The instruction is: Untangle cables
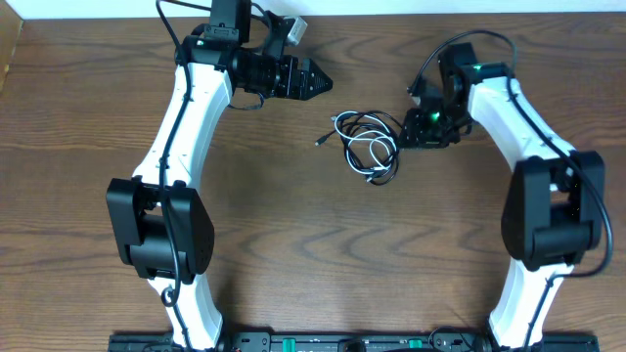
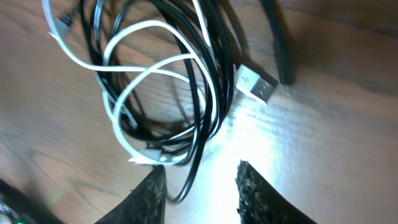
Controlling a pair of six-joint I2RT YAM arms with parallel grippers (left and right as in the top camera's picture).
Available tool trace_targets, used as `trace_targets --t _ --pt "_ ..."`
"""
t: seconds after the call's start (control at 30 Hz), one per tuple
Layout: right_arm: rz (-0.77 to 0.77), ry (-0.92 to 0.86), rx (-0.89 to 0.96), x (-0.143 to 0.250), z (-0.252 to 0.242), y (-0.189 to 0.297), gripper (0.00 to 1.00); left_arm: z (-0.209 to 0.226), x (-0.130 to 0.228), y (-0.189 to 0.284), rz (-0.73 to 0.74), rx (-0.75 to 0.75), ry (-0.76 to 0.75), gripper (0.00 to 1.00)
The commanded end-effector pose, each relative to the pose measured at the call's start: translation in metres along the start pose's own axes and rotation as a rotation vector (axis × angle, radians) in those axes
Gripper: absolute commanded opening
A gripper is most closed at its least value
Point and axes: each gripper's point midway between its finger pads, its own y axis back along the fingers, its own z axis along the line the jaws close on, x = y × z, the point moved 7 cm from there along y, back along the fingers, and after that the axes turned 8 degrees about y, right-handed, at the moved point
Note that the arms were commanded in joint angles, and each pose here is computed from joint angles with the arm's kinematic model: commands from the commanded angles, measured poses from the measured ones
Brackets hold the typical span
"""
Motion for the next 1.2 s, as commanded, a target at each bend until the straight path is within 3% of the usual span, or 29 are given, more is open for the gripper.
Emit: trace_targets --t 0.0,0.23,0.37,0.67,0.73,0.83,1.0,1.17 --pt "0.000 -0.103 0.048 0.000 0.004 0.004 0.35 -0.001 0.000 0.003 -0.004 -0.006 -0.016 0.77" --pt "0.069 -0.117 0.064 0.007 0.014 -0.045 0.32 -0.001 0.000 0.003 -0.005 -0.006 -0.015 0.78" --pt "0.049 -0.158 0.165 0.009 0.007 -0.060 0.23 -0.001 0.000 0.003 -0.005 -0.006 -0.016 0.77" --pt "-0.002 -0.139 0.154 0.006 0.008 -0.073 0.01 -0.001 0.000 0.003 -0.005 -0.006 -0.016 0.77" --pt "-0.008 -0.092 0.111 0.003 0.014 -0.070 0.01 -0.001 0.000 0.003 -0.005 -0.006 -0.016 0.77" --pt "-0.040 -0.008 0.019 -0.004 0.028 -0.054 0.01 -0.001 0.000 0.003 -0.005 -0.006 -0.017 0.77" --pt "-0.265 0.148 -0.112 -0.023 0.070 0.032 0.01 -0.001 0.000 0.003 -0.005 -0.004 -0.016 0.77" --pt "-0.477 0.014 -0.183 -0.025 0.087 0.108 0.01 -0.014 -0.002 0.004 -0.005 0.124 -0.038 0.77"
